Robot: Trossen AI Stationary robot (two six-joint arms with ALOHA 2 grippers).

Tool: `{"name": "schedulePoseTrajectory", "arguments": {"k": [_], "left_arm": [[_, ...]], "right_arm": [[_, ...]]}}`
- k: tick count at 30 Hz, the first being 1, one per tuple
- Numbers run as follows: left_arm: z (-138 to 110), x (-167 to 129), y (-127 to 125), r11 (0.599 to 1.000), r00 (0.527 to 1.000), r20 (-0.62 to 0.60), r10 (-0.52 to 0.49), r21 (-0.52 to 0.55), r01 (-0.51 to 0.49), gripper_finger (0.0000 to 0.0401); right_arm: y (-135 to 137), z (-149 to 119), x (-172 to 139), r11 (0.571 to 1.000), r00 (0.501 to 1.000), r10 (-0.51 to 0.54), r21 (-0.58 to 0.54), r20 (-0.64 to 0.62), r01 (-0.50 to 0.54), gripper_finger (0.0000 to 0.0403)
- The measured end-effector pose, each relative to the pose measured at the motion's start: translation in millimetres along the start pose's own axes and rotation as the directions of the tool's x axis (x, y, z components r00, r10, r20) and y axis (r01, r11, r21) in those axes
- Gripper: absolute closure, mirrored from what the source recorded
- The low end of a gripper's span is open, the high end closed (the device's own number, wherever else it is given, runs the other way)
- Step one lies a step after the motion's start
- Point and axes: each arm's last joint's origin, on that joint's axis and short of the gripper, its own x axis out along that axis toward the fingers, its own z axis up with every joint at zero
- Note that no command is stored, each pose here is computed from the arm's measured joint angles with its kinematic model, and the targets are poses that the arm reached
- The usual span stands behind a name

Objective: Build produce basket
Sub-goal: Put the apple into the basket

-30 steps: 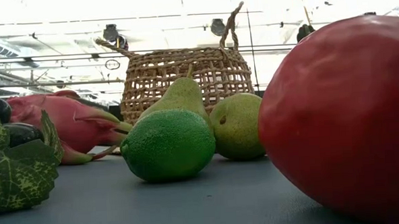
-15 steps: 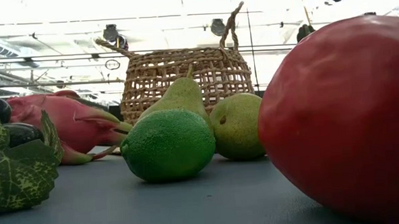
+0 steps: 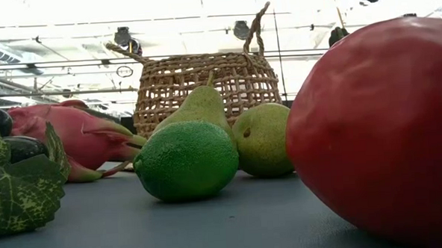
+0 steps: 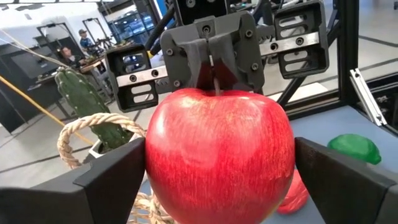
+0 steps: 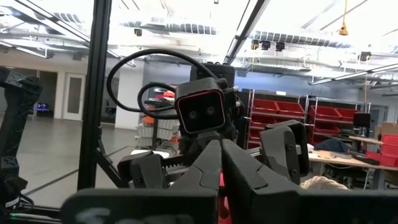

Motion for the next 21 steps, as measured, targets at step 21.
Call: {"name": "schedulePoseTrajectory", "arguments": {"k": [21], "left_arm": [[0.6,0.5,0.2,1.0,1.0,0.009,0.002,0.023,-0.003,0.0044]], "right_arm": [[0.0,0.5,0.0,1.0,1.0,0.002,-0.031,0.005,-0.002,0.0359]]}}
